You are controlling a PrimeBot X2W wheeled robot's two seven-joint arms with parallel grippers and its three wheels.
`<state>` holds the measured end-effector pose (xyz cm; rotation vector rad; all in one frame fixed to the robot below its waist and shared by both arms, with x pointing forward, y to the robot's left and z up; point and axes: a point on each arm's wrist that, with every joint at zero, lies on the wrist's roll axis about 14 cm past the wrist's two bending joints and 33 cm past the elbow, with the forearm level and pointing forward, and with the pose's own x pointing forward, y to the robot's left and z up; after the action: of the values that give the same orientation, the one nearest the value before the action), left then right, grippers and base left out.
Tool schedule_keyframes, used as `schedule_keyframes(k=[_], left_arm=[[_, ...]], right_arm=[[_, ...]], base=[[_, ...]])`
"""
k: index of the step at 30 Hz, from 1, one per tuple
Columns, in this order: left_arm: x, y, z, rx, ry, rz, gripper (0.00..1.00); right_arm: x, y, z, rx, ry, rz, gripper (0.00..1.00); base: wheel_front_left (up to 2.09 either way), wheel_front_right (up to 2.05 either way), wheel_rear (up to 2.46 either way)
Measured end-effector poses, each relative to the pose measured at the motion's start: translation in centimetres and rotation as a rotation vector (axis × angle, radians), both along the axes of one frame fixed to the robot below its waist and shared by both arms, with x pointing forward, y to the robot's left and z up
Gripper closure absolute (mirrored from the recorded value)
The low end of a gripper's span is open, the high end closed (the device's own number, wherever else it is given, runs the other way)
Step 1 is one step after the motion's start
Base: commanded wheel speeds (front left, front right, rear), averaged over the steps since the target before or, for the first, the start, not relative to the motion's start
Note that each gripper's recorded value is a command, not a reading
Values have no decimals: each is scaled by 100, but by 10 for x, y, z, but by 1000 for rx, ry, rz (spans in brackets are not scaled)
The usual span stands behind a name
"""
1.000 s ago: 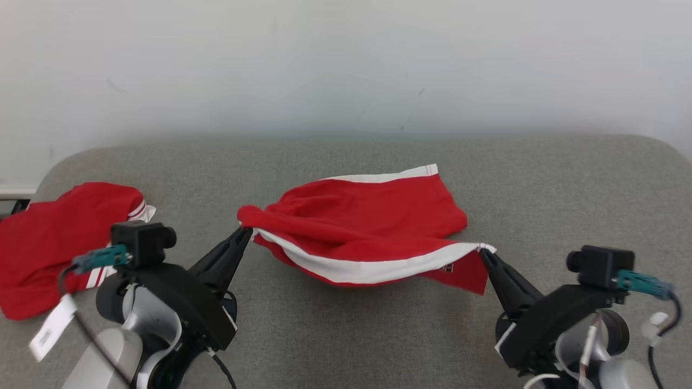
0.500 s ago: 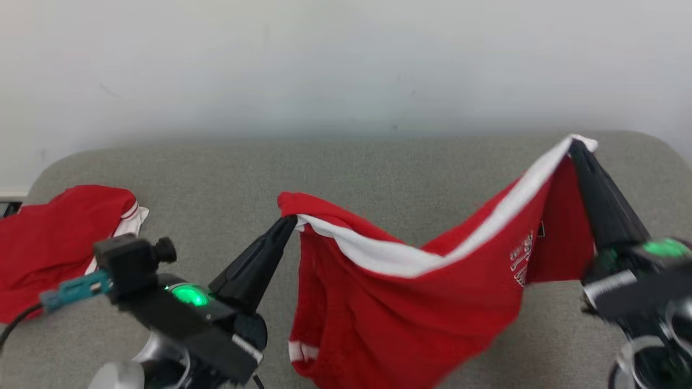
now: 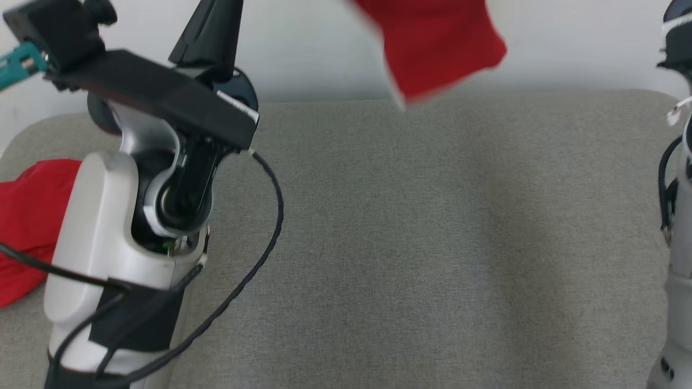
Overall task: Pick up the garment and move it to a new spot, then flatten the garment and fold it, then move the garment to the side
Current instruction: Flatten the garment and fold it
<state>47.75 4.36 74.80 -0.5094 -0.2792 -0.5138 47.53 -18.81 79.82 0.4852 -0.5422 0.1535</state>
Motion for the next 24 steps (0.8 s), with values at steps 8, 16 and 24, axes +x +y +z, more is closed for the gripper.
schedule_keyframes(k=[8, 16, 24], left_arm=[[-2, 15, -164, 99, 362, 49, 100], [-26, 16, -306, 296, 656, 14, 100], [-15, -10, -326, 342, 624, -82, 100]], right_arm=[[1, 16, -172, -103, 455, 70, 100], [-41, 36, -321, -81, 871, 157, 100], [-47, 9, -354, -79, 964, 117, 100]], base=[[0, 0, 0], [0, 0, 0], [0, 0, 0]])
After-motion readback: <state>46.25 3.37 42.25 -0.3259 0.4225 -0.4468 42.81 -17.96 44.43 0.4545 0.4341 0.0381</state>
